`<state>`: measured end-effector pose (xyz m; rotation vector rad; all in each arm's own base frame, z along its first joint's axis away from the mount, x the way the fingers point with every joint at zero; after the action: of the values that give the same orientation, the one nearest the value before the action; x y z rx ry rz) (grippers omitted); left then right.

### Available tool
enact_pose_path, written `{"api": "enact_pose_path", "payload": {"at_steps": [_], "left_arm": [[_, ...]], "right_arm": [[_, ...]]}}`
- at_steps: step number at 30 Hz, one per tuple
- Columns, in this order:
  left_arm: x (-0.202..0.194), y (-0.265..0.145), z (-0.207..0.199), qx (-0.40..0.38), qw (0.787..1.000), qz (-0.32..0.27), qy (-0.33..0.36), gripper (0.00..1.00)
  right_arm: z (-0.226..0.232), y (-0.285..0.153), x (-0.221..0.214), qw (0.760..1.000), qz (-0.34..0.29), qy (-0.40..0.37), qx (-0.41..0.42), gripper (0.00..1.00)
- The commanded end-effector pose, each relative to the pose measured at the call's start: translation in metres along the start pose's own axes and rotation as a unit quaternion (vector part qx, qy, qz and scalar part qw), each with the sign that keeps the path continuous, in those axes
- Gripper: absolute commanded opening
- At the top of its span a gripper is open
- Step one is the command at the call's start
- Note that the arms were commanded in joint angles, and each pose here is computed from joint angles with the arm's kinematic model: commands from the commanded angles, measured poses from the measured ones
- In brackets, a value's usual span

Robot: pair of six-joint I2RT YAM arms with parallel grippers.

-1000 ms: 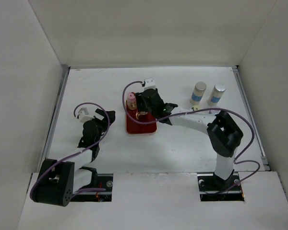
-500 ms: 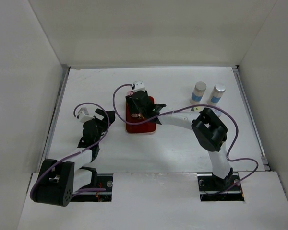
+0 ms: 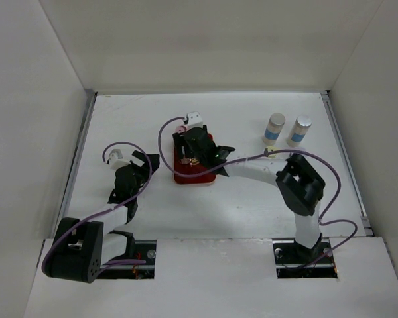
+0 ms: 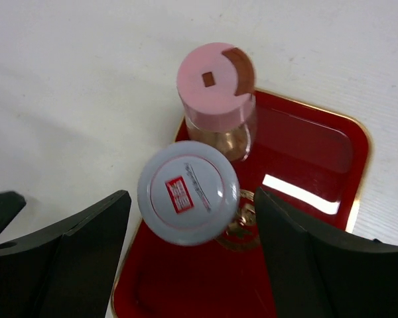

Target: Organize the condiment bottles

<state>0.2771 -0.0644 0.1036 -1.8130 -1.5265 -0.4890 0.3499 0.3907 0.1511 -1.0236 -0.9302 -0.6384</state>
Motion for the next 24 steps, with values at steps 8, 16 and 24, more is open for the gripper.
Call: {"api": "enact_pose_path", "payload": {"at_steps": [8,16,24], "left_arm": [[0.005,0.002,-0.01,-0.023,1.0,-0.01,-0.004,1.0],[0.005,0.002,-0.01,-0.024,1.0,-0.012,-0.003,1.0],[0.004,0.003,-0.01,-0.025,1.0,-0.01,-0.003,1.0]], "right_arm": [[-0.146,-0.086,0.12,0.974,-0.164,0.09,-0.13,0.83],[-0.286,-0.102,0.125,0.929,-0.155,0.108,-0.318,0.94],[-0.321,-0.077,0.104,0.924,-0.108,0.123,-0.345,0.98]]}}
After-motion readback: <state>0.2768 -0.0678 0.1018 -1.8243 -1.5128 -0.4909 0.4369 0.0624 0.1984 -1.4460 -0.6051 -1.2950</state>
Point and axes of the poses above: each gripper's point midway between its finger pads, its own y axis out along the fingers, its own z axis along the line the jaws close on, x = y × z, the point moved 5 cm from there along -y, back along the fingers, and after that the axes turned 7 degrees about y, right-handed, at the moved point
